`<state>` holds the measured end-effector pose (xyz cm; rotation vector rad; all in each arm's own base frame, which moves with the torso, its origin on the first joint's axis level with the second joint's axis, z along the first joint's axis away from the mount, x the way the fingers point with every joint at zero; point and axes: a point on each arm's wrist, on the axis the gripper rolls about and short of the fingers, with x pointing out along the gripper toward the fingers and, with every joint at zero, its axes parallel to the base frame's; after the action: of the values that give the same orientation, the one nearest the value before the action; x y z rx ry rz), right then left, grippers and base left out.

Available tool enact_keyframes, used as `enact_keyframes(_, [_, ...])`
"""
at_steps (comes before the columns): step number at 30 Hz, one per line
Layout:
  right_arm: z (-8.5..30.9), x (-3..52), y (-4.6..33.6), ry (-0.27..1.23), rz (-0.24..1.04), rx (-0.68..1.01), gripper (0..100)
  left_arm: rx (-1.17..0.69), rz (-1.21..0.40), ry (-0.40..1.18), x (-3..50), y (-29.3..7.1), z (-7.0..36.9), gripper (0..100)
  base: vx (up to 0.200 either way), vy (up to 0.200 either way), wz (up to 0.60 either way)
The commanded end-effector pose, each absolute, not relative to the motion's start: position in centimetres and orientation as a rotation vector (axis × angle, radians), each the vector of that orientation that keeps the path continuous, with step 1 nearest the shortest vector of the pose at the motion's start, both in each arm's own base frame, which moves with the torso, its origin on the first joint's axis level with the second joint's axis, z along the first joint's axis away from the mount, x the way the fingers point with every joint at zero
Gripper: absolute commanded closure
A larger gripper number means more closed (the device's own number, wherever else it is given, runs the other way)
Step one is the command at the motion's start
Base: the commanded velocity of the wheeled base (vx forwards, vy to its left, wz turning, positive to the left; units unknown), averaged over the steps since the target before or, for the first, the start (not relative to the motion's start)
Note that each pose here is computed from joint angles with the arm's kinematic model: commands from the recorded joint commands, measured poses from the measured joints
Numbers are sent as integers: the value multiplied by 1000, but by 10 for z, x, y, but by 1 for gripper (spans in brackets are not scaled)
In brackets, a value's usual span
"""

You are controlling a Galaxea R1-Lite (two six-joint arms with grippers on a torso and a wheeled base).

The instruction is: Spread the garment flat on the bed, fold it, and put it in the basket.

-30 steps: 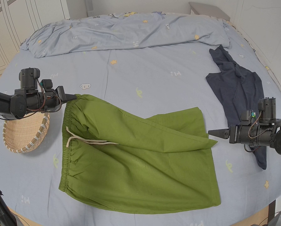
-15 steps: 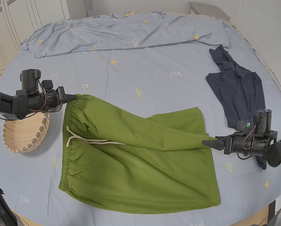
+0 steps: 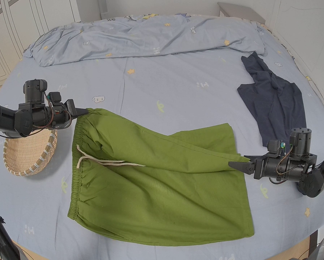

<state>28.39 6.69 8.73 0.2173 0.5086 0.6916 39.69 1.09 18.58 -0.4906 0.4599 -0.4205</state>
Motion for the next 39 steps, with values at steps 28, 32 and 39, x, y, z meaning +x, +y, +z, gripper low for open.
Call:
enact_keyframes(28, [141,281,72,440,689,247,100,-491,-409,445,394,16,191,100,0,0,0])
enact_keyframes(32, [182,285,73,469,674,240,100,-487,-409,434,392,18,195,100,0,0,0])
enact_keyframes(39, [248,291,97,469,562,160,100,-485,-385,407,386,28,203,100,0,0,0])
